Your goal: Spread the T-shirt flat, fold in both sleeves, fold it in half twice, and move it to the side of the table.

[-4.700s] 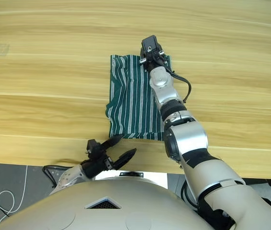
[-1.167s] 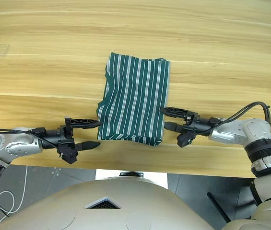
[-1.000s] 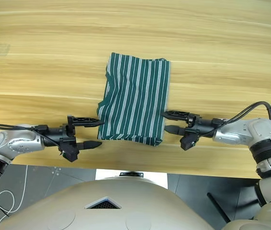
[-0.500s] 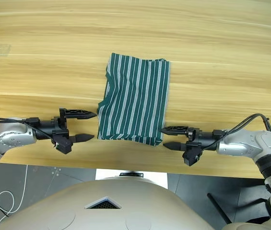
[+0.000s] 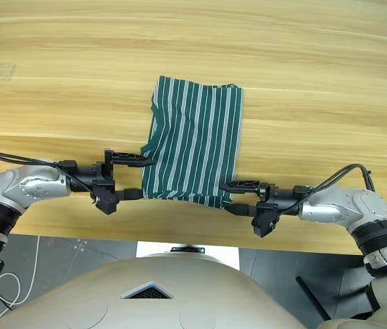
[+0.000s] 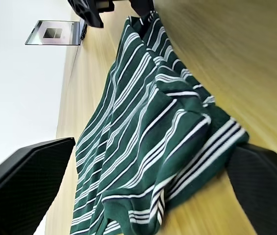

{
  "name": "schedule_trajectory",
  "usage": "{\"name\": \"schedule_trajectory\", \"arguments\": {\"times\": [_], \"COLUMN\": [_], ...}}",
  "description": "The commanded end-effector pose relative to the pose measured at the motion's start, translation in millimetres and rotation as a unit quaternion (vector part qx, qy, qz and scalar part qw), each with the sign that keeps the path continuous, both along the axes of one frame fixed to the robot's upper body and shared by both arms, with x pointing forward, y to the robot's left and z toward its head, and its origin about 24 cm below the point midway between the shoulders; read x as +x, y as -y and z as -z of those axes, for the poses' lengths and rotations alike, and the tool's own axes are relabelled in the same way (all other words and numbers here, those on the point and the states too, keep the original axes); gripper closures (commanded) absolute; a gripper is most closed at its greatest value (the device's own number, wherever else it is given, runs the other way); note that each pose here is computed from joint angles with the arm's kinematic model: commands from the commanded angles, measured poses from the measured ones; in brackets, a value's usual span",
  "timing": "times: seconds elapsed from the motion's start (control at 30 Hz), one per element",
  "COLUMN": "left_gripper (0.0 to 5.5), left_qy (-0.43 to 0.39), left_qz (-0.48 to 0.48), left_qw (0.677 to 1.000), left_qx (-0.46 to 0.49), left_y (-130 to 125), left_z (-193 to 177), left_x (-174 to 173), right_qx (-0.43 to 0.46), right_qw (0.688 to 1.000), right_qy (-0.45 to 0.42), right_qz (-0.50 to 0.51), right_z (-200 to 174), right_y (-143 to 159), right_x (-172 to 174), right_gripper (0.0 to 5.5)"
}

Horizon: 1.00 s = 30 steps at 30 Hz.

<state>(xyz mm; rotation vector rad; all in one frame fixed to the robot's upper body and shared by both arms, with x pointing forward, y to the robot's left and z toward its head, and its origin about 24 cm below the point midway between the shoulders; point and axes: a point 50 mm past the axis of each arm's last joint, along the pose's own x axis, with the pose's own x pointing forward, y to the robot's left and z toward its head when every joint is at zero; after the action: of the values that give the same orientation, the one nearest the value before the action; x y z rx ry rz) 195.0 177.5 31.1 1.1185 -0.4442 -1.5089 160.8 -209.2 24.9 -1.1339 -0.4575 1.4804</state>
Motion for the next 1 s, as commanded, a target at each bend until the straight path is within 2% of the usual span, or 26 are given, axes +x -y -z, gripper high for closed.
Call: {"name": "schedule_trajectory", "arguments": {"times": [0.03, 0.33, 0.53, 0.73, 0.9, 1.0], "left_gripper": [0.1, 0.1, 0.1, 0.1, 0.99, 1.49], "left_qy": [-0.073, -0.083, -0.082, -0.081, -0.083, -0.085], "left_qz": [0.022, 0.004, 0.007, 0.012, 0.015, 0.014], "left_qw": [0.993, 0.993, 0.993, 0.992, 0.992, 0.992], "left_qx": [0.09, 0.088, 0.086, 0.091, 0.092, 0.094], "left_y": [-1, -1, 1, -1, -1, -3], "left_z": [40, 50, 52, 51, 53, 54], "left_x": [-21, -22, -18, -17, -18, -20], "right_qx": [-0.044, -0.073, -0.048, -0.04, -0.026, -0.019], "right_qw": [0.999, 0.997, 0.998, 0.997, 0.998, 0.999], "right_qy": [-0.005, -0.007, -0.029, -0.036, -0.034, -0.032], "right_qz": [0.005, 0.026, -0.031, -0.049, -0.037, -0.027], "right_z": [6, 11, 20, 24, 27, 29], "right_y": [8, 20, -3, -12, -18, -20], "right_x": [6, 23, 9, 5, 9, 11], "right_gripper": [1.58, 1.58, 1.58, 1.58, 1.53, 2.08]}}
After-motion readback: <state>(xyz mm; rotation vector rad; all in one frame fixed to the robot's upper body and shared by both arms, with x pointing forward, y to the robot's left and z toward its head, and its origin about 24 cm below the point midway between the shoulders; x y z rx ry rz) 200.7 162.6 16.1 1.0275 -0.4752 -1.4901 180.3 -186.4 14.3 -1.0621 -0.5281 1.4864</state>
